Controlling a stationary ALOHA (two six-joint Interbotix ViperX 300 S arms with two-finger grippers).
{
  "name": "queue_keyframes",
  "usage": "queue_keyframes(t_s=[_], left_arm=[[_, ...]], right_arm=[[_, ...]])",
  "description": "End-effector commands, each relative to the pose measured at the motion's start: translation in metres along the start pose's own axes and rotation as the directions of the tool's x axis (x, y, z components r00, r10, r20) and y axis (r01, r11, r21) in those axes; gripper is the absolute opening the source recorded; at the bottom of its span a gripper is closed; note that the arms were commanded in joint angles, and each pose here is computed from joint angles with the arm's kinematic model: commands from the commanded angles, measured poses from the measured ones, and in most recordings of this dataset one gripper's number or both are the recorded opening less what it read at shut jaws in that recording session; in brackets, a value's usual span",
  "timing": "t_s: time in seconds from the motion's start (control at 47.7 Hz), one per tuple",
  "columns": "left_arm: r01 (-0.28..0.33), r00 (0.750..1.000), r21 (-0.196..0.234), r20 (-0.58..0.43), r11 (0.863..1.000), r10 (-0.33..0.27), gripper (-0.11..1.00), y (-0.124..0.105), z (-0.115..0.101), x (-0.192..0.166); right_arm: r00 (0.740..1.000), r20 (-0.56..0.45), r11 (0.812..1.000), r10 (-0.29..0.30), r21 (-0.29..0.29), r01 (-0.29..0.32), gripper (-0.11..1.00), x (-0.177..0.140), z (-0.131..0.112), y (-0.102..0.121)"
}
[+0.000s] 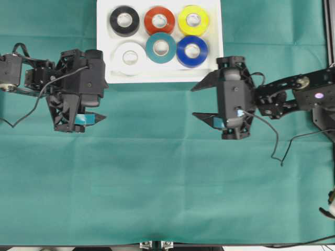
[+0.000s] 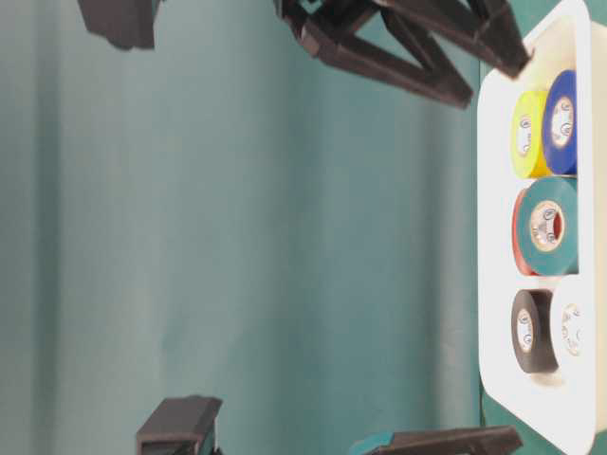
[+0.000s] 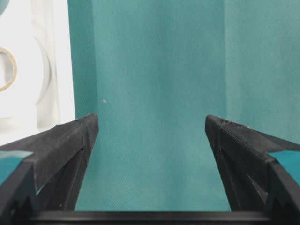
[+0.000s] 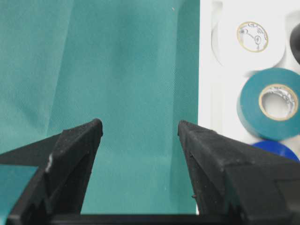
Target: Put the tape alternately from left to right into the white case.
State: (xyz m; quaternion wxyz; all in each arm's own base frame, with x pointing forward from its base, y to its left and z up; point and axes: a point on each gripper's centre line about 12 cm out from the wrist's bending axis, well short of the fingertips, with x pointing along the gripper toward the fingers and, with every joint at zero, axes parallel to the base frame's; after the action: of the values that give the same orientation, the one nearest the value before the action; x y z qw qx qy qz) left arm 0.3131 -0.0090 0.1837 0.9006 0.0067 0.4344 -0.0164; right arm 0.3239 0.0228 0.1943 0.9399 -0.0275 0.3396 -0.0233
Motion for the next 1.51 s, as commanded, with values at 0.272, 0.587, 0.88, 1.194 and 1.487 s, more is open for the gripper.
queue_keyframes(t_s=[0.272, 0.587, 0.88, 1.194, 1.487], left_arm=[[0.0, 0.995, 0.003, 0.103, 1.0, -0.001, 0.69, -0.001, -0.003, -0.022], [0.0, 0.988, -0.002, 0.153, 1.0, 0.0, 0.69, -0.001, -0.019, -0.036], [-0.001, 0.977, -0.002, 0.212, 1.0, 0.001, 0.7, -0.001, -0.03, -0.049], [-0.001, 0.971, -0.003, 0.24, 1.0, 0.002, 0.69, -0.001, -0.04, -0.057], [0.0, 0.962, -0.005, 0.273, 1.0, 0.002, 0.69, -0.001, -0.044, -0.067]], right_arm=[[0.998, 0.058, 1.0, -0.008, 0.007, 0.007, 0.74, -0.027, 0.002, -0.005], [0.996, 0.093, 1.0, -0.005, 0.013, 0.004, 0.74, -0.044, -0.004, -0.009], [0.993, 0.121, 1.0, -0.007, 0.022, 0.004, 0.74, -0.058, -0.01, -0.012], [0.99, 0.14, 1.0, -0.009, 0.028, 0.005, 0.74, -0.067, -0.015, -0.015], [0.983, 0.183, 0.999, -0.007, 0.038, 0.0, 0.74, -0.085, -0.024, -0.018]])
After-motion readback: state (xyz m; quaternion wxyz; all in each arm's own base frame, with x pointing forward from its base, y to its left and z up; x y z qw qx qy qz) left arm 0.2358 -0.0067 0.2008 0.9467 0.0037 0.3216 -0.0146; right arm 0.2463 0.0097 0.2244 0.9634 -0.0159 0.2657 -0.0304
